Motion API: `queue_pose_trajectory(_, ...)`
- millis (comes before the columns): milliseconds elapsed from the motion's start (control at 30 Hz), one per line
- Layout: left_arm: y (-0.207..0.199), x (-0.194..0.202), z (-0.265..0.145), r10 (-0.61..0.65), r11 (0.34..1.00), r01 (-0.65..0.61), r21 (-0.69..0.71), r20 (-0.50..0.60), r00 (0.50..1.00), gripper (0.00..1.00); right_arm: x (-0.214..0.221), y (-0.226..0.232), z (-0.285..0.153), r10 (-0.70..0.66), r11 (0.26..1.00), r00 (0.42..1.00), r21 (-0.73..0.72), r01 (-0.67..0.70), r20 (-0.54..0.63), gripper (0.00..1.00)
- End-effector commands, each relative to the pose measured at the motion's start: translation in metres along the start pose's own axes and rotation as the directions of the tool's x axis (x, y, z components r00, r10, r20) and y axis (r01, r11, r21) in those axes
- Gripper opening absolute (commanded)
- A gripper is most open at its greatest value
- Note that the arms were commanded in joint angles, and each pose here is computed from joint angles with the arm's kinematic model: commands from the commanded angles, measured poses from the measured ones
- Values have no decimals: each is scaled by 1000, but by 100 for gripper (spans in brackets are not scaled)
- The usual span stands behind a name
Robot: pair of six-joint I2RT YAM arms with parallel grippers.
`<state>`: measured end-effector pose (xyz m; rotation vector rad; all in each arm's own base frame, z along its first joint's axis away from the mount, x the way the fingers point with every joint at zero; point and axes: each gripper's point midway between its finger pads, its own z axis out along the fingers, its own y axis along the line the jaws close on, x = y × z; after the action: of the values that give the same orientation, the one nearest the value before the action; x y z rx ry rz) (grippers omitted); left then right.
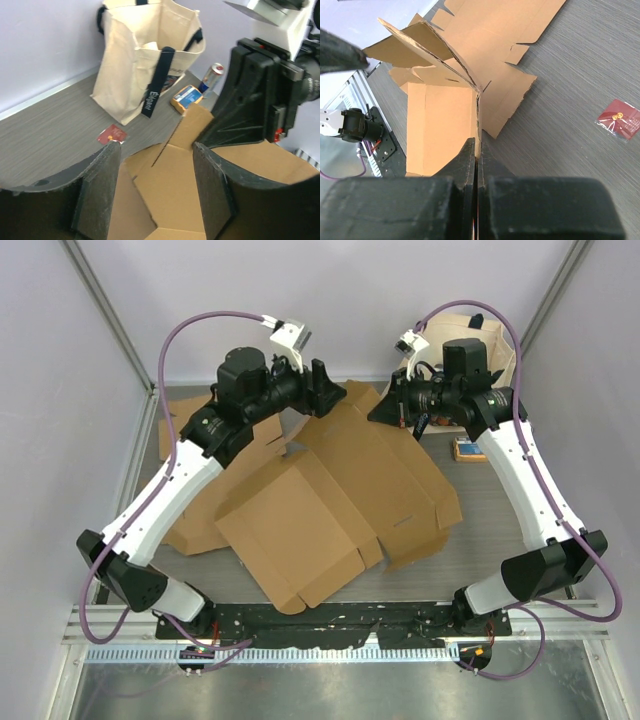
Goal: Fold the paper box
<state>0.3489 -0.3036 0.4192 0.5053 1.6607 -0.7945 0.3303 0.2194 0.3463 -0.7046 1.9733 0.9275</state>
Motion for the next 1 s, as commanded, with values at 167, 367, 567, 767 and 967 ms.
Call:
queue_pose_trajectory(167, -30, -8, 15, -5, 985, -1, 175, 34, 999, 57, -22, 21, -9, -59, 996, 996, -62, 63, 64, 1)
queue_pose_trajectory(367, -27, -14, 29, -18, 990, 9, 141, 63, 998, 27, -21, 23, -7, -33, 997, 997, -62, 37, 68, 1)
queue_pose_trajectory(567, -15, -13, 26, -24, 997, 18, 71, 83, 996, 0, -25, 12, -5, 34, 999, 996, 5, -34, 87, 23)
queue_pose_trajectory(767, -14, -20, 12, -7, 999, -1, 54, 143, 990, 0, -9, 4, -11, 31, 996, 995, 75, -38, 91, 48)
queue_pose_trajectory(967, -16, -16, 8, -13, 998, 4, 63, 138, 990, 0, 1, -7, -10, 62, 989, 994, 128, -73, 93, 24)
